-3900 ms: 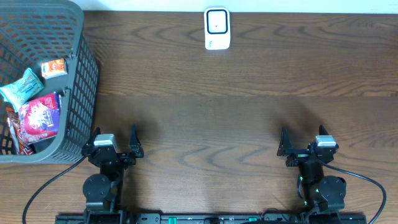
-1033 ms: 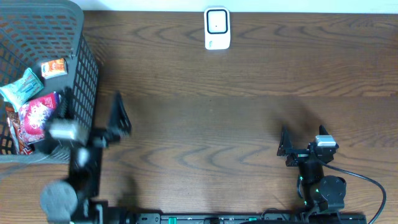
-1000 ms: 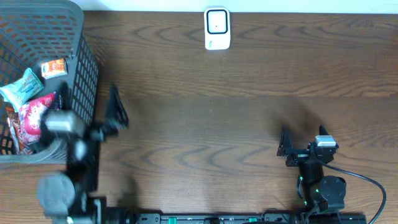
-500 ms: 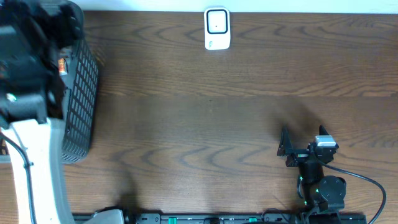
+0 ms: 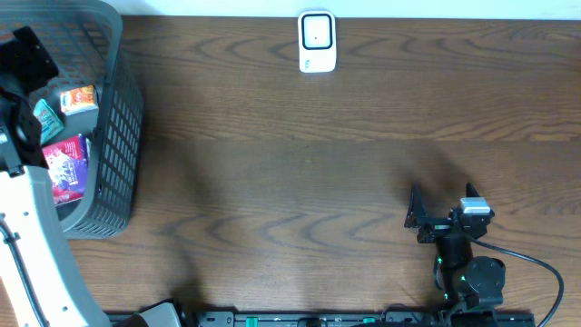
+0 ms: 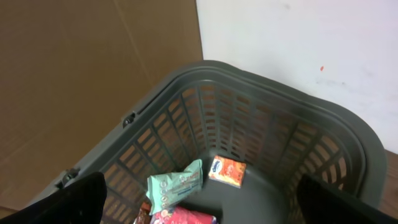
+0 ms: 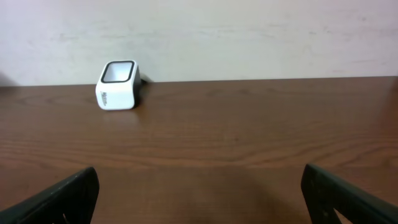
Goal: Scan the item barcode
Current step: 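Reach the left gripper into the grey basket toward the purple pack, then grasp the purple-red snack pack with the left gripper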
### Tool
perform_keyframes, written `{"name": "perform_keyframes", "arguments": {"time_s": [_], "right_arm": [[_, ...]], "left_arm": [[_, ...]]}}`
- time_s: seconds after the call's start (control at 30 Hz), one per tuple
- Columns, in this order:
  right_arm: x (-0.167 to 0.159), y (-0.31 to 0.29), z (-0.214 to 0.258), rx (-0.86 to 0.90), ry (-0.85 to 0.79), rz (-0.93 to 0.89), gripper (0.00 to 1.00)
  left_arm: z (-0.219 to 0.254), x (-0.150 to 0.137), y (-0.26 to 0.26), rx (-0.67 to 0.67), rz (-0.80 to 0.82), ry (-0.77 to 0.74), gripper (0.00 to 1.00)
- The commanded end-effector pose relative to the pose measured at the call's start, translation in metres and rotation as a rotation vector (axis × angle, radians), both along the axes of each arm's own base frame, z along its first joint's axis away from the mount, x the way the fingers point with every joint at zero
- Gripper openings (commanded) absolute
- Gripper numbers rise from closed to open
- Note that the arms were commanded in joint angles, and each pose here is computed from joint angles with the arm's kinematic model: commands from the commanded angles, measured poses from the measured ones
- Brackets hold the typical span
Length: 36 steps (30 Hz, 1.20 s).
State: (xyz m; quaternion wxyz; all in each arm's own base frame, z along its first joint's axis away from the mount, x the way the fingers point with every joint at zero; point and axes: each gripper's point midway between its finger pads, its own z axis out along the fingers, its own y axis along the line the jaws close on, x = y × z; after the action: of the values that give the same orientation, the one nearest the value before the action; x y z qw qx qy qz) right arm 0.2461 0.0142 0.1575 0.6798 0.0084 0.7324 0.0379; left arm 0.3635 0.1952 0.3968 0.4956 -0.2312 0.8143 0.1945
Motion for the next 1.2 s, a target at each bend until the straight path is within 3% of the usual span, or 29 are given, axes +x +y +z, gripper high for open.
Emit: {"name": "perform_keyframes", "arguments": {"time_s": [0.0,0.3,0.37,0.63,0.77,0.9,1.17], "right_arm": [[0.0,-0.001,-0.001,-0.008,0.002,-0.001,0.99],[0.0,-0.001,-0.001,-0.008,0.002,-0.002,0.99],[0.0,-0.001,-0.001,-0.008,0.002,-0.001,0.99],[0.0,-0.001,-0.001,-0.008,0.002,-0.002,0.99],[0.0,-0.001,-0.001,-0.008,0.002,-0.002,0.99],[0.0,-0.001,-0.001,-0.009,0.002,-0.001,0.99],[0.0,-0.001,-0.001,-0.009,0.002,-0.001,0.99]], "left_arm": [[0.008,-0.003,0.005,0.021,0.012,-0.008,0.98],[-0.029,-0.018,0.069,-0.094,0.231,0.008,0.98],[-0.042,-0.017,0.072,-0.139,0.22,0.031,0.98],[-0.117,-0.002,0.054,-0.34,0.113,0.213,0.98],[-0.162,-0.008,0.06,-0.392,0.163,0.353,0.98],[-0.197,-0.027,0.075,-0.437,0.373,0.439,0.98],[-0.258,-0.029,0.057,-0.533,0.293,0.655,0.98]]}}
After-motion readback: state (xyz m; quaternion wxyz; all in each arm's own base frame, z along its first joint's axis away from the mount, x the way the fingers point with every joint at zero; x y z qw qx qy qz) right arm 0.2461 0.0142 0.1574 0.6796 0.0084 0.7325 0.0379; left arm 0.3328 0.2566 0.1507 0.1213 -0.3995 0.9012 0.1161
